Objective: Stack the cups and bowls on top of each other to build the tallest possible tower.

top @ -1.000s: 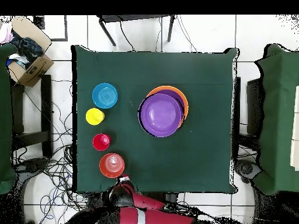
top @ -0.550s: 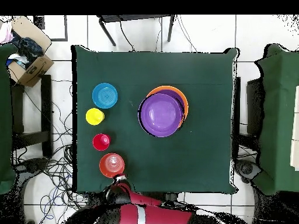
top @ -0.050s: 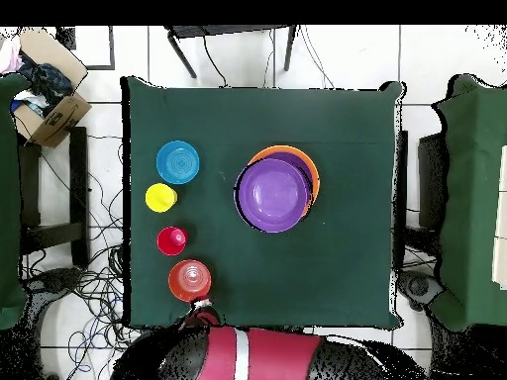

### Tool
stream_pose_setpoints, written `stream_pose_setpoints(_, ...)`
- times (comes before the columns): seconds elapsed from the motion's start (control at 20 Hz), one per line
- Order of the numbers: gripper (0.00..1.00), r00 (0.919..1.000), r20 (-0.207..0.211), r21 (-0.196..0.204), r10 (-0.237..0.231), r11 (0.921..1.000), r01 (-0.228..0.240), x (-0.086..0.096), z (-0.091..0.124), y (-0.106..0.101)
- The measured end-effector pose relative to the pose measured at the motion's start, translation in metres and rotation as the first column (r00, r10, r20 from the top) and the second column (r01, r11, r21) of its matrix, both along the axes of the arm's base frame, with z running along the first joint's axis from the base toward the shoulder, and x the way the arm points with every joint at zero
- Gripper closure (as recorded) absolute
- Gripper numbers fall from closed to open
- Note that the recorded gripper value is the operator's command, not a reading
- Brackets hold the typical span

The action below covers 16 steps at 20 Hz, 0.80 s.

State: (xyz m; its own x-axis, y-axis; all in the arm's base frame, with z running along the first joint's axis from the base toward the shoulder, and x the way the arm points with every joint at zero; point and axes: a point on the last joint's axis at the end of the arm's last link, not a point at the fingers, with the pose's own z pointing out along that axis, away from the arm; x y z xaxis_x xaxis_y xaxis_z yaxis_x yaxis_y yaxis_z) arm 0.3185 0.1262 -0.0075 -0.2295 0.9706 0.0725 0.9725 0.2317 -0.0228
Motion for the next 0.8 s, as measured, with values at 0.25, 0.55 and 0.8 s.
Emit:
stream_pose_setpoints(0.25, 0.00, 1.0000, -0.002, -0.002, 0.004, 1.0000, -0.004, -0.007, -0.007, 0.003)
stream_pose_setpoints(0.55, 0.00, 0.9997, -0.010, 0.003, 0.022, 0.9998, -0.022, -0.016, -0.013, 0.012)
stream_pose_setpoints(0.8, 0.00, 0.9995, 0.011, 0.003, 0.030, 0.9995, -0.030, -0.009, -0.010, 0.019)
